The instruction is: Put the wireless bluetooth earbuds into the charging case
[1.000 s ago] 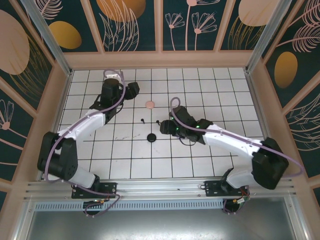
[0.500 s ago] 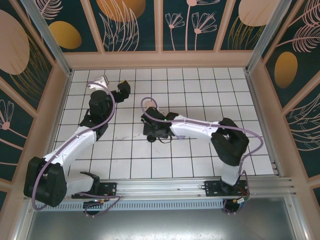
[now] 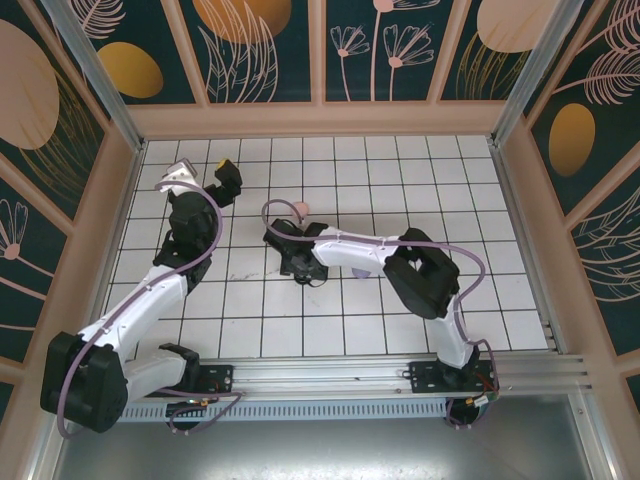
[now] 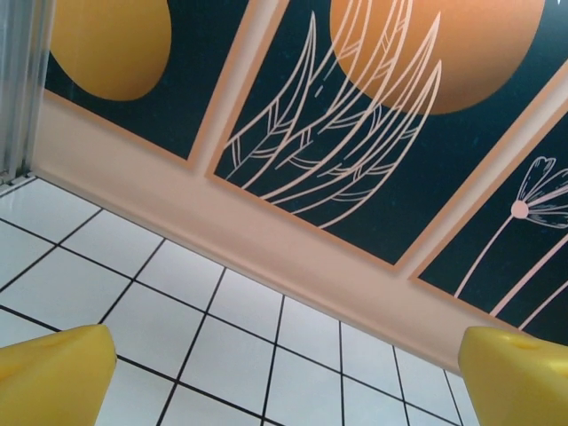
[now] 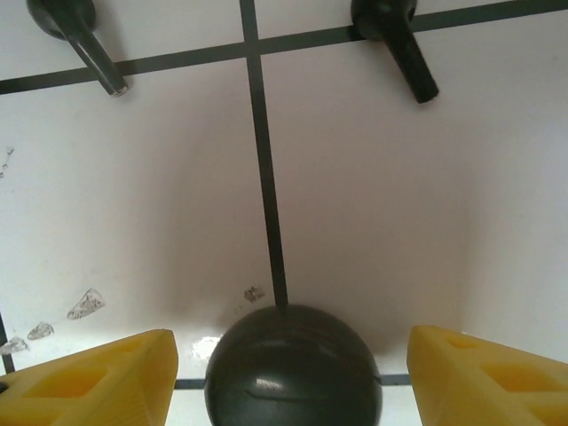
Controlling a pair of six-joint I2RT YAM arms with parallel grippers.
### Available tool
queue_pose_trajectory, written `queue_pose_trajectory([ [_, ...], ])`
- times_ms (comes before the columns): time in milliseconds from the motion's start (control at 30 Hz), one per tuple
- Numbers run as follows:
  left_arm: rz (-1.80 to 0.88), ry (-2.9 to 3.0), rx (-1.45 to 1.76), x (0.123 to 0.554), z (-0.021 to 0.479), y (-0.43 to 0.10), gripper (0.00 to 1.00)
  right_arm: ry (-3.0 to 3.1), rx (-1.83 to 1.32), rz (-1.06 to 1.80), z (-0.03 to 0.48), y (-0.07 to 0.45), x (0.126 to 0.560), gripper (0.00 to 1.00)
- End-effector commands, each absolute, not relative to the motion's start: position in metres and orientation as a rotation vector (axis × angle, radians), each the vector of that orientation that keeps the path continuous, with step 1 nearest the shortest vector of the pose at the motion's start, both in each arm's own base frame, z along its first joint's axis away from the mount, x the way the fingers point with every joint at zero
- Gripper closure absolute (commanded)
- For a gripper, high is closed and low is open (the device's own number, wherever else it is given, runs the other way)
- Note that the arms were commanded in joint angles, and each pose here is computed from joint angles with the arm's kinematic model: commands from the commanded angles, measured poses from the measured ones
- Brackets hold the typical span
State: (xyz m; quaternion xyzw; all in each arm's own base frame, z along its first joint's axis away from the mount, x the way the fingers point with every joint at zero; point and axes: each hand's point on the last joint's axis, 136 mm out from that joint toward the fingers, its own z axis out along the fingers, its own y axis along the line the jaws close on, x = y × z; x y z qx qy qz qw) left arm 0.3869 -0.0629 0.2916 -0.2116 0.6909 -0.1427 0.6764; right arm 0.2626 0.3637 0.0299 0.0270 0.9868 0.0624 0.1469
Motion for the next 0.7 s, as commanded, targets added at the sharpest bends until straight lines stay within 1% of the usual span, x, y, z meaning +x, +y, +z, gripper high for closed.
queue_pose_trajectory([
  [0, -0.292, 1.504, -0.498, 0.382, 0.302, -0.054, 0.01, 2.863, 0.076, 0.132, 0.025, 0.366, 0.258, 0.31],
  [200, -0.294, 1.518, -0.486, 0.383, 0.303, -0.056, 0.01, 2.883, 0.064, 0.107, 0.016, 0.367, 0.253, 0.33],
  [400, -0.297, 1.522, -0.482, 0.383, 0.303, -0.057, 0.01, 2.897, 0.046, 0.101, 0.010, 0.371, 0.248, 0.39],
  [667, -0.302, 1.532, -0.491, 0.384, 0.301, -0.057, 0.01, 2.918, 0.029, 0.078, -0.001, 0.376, 0.237, 0.42],
])
